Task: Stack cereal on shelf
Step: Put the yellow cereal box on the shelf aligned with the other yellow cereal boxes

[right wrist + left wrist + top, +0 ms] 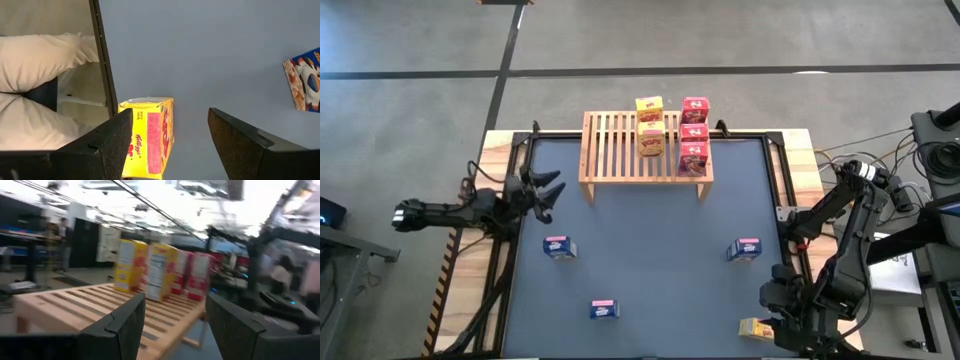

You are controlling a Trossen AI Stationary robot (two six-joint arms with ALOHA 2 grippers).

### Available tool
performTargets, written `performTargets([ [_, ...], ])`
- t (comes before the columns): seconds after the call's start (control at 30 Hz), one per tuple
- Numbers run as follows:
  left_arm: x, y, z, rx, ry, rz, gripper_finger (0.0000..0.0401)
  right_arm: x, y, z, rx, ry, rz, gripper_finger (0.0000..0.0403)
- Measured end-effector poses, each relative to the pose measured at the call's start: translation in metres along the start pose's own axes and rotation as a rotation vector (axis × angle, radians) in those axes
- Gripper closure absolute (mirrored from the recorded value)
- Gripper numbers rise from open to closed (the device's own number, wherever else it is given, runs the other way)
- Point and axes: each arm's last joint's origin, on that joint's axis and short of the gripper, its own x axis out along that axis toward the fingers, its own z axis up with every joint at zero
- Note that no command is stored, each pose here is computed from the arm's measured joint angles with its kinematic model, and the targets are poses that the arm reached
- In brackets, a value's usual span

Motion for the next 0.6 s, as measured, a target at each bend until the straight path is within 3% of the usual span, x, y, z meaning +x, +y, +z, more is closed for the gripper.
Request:
performTargets([
  [0.1, -0.0001, -0.0019, -0.0018, 0.008, 0.019, -0.066, 0.0208, -0.0001, 0.0003, -0.0002, 0.003, 0.008, 0.004, 0.0156],
  [0.6, -0.0001, -0.0019, -0.0017, 0.008, 0.019, -0.068, 0.0208, -0.0029, 0.0010, 0.0004, 0.005, 0.022, 0.017, 0.0156],
])
